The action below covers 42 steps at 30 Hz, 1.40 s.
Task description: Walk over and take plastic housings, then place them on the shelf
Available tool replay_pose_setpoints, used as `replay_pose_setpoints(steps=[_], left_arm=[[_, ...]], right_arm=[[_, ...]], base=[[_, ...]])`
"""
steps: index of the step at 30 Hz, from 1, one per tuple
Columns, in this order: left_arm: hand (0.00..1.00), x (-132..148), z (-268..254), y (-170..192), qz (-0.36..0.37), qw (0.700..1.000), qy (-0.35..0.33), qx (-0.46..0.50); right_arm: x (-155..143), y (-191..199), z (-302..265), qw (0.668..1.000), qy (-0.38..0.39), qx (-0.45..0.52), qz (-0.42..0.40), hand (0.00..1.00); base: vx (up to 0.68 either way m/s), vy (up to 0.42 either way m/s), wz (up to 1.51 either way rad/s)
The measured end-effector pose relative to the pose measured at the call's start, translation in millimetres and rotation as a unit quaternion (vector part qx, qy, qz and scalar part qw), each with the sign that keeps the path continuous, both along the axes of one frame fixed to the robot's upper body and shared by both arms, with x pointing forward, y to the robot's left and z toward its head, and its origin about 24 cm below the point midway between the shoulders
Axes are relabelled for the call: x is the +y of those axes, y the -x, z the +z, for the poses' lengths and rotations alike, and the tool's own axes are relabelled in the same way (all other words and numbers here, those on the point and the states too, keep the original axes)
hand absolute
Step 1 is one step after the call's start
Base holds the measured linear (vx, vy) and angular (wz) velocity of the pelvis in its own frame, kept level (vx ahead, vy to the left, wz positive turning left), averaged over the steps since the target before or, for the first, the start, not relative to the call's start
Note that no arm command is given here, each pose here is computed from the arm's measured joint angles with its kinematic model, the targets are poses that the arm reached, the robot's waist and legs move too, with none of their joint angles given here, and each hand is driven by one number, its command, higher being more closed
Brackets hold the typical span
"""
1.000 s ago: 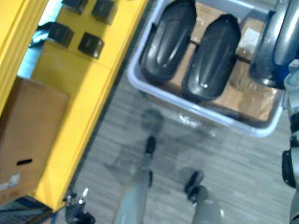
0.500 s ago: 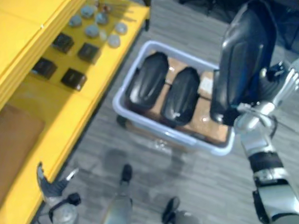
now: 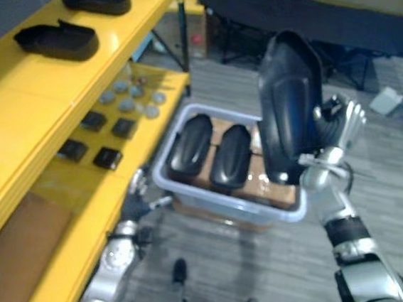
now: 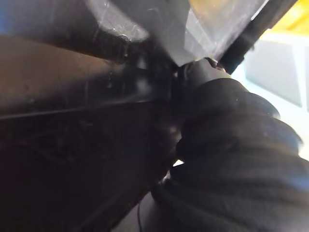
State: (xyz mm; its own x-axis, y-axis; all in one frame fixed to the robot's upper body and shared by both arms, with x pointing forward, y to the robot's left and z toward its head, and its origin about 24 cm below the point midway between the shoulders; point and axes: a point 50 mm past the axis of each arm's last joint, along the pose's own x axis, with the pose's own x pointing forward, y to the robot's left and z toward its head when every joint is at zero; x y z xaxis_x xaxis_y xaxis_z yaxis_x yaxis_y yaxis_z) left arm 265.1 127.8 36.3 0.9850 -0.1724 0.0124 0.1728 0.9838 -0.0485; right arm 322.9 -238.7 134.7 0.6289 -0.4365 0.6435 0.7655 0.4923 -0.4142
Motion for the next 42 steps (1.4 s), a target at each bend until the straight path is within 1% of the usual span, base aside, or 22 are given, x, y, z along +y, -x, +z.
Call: replay_pose_setpoints(steps=[3, 5, 7, 8, 10, 16, 24, 27, 28, 29, 36, 38, 42], left_arm=[[0.00, -20, 0, -5, -0.042, 0.999, 0.020, 0.027], [0.00, -32, -1, -12, -0.056, 0.998, 0.013, 0.040], [0.00, -35, -2, -14, -0.059, 0.997, 0.008, 0.046], [0.00, -35, -5, -14, -0.054, 0.997, 0.004, 0.058], [0.00, -35, -8, -14, -0.047, 0.997, 0.005, 0.065], [0.00, -36, -17, -18, -0.044, 0.995, 0.005, 0.094], [0.00, -39, -8, -25, -0.050, 0.996, 0.004, 0.078], [0.00, -41, -6, -26, -0.056, 0.994, 0.037, 0.088], [0.00, -43, -6, -26, -0.062, 0.993, 0.037, 0.093], [0.00, -48, -7, -25, -0.078, 0.991, 0.046, 0.101], [0.00, -71, -9, -24, -0.131, 0.976, 0.104, 0.142], [0.00, -78, -7, -23, -0.161, 0.966, 0.127, 0.158], [0.00, -87, -10, -18, -0.193, 0.956, 0.134, 0.175]], right_arm=[[17, 1, 9, 0.999, 0.007, -0.028, 0.032, 1.00], [26, 2, 12, 0.998, 0.014, -0.037, 0.051, 1.00], [33, 2, 11, 0.997, 0.022, -0.038, 0.067, 1.00], [41, 2, 7, 0.996, 0.021, -0.031, 0.084, 1.00], [47, 2, 4, 0.995, 0.015, -0.027, 0.096, 1.00], [59, 9, -17, 0.992, 0.015, 0.007, 0.128, 1.00], [79, 16, -38, 0.985, 0.020, 0.045, 0.163, 1.00], [84, 16, -47, 0.983, 0.021, 0.061, 0.171, 1.00], [85, 16, -50, 0.983, 0.026, 0.067, 0.172, 1.00], [86, 16, -55, 0.981, 0.031, 0.079, 0.174, 1.00], [88, 17, -67, 0.979, 0.036, 0.104, 0.170, 1.00], [89, 17, -68, 0.978, 0.038, 0.106, 0.173, 1.00], [92, 18, -75, 0.975, 0.044, 0.122, 0.179, 1.00]], base=[[-0.01, 0.005, -0.18], [0.01, 0.003, -0.07], [0.01, 0.000, -0.02], [0.00, 0.000, 0.00], [0.00, 0.000, 0.00], [-0.05, 0.001, -0.07], [-0.06, 0.013, -0.01], [0.00, 0.000, 0.00], [0.00, 0.000, 0.00], [0.00, 0.000, 0.00], [0.01, -0.003, 0.00], [0.00, 0.000, 0.00], [0.00, 0.000, 0.00]])
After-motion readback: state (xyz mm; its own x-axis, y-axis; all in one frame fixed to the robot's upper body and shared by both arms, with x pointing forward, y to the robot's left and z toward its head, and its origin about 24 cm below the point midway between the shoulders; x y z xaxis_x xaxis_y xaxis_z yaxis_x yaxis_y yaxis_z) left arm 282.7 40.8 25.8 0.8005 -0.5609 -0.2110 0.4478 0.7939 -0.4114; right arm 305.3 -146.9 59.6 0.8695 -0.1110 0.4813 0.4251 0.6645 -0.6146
